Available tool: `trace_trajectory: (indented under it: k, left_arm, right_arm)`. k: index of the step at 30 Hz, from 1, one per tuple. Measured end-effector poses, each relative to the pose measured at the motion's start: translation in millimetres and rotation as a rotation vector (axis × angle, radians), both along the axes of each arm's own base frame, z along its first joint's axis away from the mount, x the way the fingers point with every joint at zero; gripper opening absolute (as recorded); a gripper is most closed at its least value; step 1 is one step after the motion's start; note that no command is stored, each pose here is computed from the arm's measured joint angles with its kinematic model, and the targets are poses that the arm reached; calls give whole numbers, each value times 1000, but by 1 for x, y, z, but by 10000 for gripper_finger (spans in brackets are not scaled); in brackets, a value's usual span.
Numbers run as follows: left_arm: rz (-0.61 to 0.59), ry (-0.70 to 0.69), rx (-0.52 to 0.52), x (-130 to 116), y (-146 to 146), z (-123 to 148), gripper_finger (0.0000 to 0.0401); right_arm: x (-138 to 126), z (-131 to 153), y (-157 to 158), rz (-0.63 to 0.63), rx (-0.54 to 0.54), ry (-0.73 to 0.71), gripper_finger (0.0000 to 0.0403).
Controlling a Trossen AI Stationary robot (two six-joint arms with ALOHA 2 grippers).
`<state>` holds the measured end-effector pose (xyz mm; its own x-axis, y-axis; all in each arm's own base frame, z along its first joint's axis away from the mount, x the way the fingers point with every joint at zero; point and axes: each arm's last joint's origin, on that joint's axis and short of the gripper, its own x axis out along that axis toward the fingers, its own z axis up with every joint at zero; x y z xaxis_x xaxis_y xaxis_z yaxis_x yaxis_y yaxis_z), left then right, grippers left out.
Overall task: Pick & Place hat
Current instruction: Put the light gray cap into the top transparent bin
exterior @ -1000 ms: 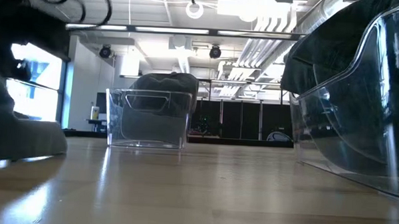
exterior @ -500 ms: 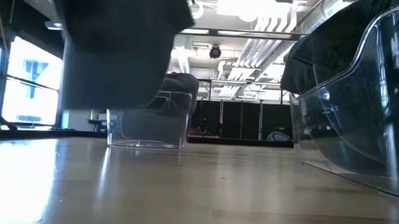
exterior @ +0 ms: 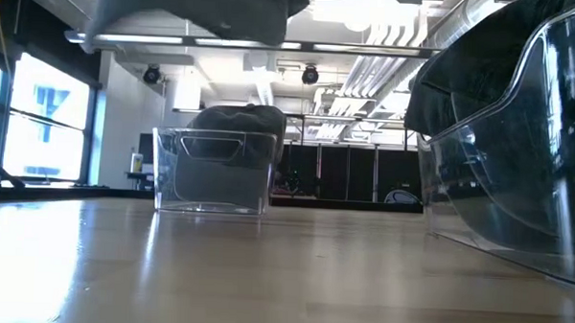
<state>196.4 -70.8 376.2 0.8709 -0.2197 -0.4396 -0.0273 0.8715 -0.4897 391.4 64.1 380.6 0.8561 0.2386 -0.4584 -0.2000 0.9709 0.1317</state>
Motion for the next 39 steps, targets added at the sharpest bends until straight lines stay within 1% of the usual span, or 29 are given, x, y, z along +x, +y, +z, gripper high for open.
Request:
trace_trajectory:
  k: [4, 7, 10, 12, 14, 16, 19, 20, 21, 22, 24, 26, 28, 30, 33, 36, 37, 39]
  left_arm:
    - [1, -38, 38, 1, 0, 2, 1]
    - [-6, -63, 54, 2, 0, 4, 1]
    - [-11, -79, 59, 3, 0, 5, 1]
    - [-13, -77, 59, 3, 0, 5, 1]
    - [-18, -77, 50, 3, -1, 5, 1]
    - [-47, -94, 28, 3, -2, 7, 1]
    - [-118, -119, -5, 3, -4, 10, 1]
    - [-136, -124, -13, 3, -5, 11, 1]
    - [-151, -129, -14, 3, -5, 11, 1]
    - [-168, -139, -15, 4, -6, 12, 1]
    - [-199, -177, -30, 4, -7, 16, 1]
    - [-242, -239, -42, 5, -9, 22, 7]
    - [-293, -299, -56, 6, -10, 27, 28]
    - [-309, -351, -51, 11, -12, 30, 61]
    - [-272, -383, 7, 23, -10, 27, 126]
    - [-246, -401, 30, 38, -7, 23, 196]
    - [-246, -409, 27, 43, -5, 22, 218]
    - [-297, -422, 6, 55, -5, 18, 262]
  right_arm:
    - [14, -16, 1, 9, 1, 41, 311]
    - [17, -21, 2, 20, 43, 75, 310]
    - [16, -21, 4, 74, 92, 83, 287]
    - [14, -19, 6, 131, 133, 92, 254]
    - [13, -17, 8, 189, 166, 89, 205]
    - [12, -16, 9, 256, 202, 92, 145]
    - [11, -16, 11, 330, 263, 111, 40]
    - [9, -13, 12, 345, 280, 111, 21]
    - [7, -11, 12, 354, 293, 112, 15]
    - [4, -7, 14, 365, 306, 103, 19]
    - [-3, 5, 17, 411, 327, 60, 27]
    - [-9, 18, 20, 469, 335, -4, 19]
    - [-16, 27, 19, 502, 319, -46, 7]
    - [-21, 32, 19, 505, 308, -65, 10]
    - [-24, 37, 18, 509, 302, -85, 12]
    - [-27, 39, 19, 531, 262, -116, 5]
    - [-27, 39, 20, 533, 249, -124, 6]
    - [-27, 39, 20, 532, 242, -129, 10]
